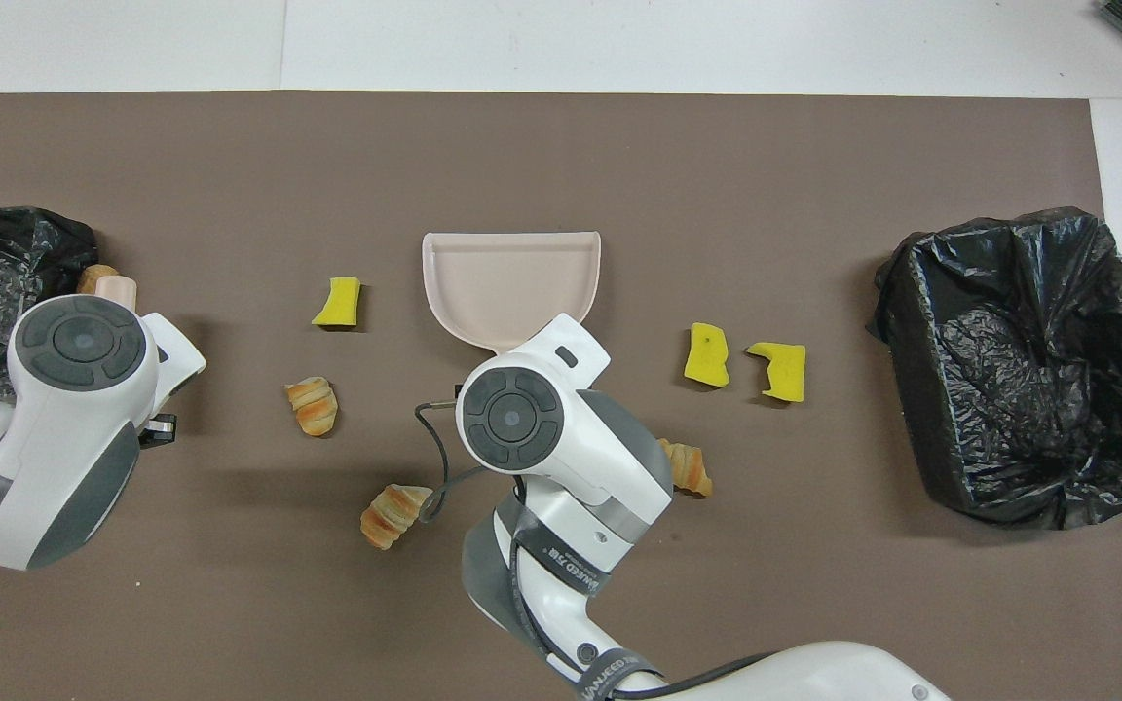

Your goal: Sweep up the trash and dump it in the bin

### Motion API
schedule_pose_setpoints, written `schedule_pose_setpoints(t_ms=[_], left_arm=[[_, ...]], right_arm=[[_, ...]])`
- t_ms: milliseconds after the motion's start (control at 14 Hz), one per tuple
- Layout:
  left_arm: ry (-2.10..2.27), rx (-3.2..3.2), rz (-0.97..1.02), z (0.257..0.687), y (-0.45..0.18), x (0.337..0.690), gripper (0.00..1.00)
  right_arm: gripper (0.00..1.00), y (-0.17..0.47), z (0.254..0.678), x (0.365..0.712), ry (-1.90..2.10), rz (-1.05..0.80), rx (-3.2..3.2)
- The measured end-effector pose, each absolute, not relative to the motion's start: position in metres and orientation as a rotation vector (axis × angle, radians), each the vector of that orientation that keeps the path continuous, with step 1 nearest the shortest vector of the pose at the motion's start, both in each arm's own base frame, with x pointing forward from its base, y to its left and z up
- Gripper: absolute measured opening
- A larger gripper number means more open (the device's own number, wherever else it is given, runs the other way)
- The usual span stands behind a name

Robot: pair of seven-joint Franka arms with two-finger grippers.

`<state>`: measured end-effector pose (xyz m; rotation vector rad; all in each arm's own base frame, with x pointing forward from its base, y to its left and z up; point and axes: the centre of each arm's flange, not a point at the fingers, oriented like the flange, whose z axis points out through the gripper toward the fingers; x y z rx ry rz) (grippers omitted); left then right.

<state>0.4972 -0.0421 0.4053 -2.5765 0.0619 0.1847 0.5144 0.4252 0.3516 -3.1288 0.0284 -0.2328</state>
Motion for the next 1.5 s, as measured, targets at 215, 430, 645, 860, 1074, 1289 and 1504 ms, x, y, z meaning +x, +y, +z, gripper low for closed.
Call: schedule_pose_setpoints(t_ms=[215,430,645,860,1074,1289,1504], left_arm=[[0.079,-2.542,0.178,0.392,-0.029,0.518,0.26],[0.106,-2.506,0.158,0.375,-0.014,0.530,0.26],[0.103,-2.509,0.147,0.365,0.000,0.538,0.26],[0.089,-2.514,0.145,0.362,0.010,0.541,0.26],[0.086,-2.514,0.161,0.358,0.015,0.541,0.26],[0.073,-2.561,0.195,0.354,0.010,0.538,0.26],[0.033,-2.671,0.252,0.349,-0.020,0.532,0.26]], right_arm=[[0.47,0.424,0.350,0.515,-0.003,-0.233,-3.133],[0.33,0.424,0.351,0.516,-0.053,-0.236,-3.138],[0.33,0.423,0.351,0.517,-0.154,-0.240,-3.140],[0.33,0.400,0.365,0.532,-0.279,-0.230,-3.157],[0.33,0.343,0.397,0.559,-0.547,-0.206,-3.169],[0.33,0.294,0.415,0.575,-0.881,-0.132,-3.138],[0.33,0.260,0.414,0.585,-1.197,-0.024,-3.020]])
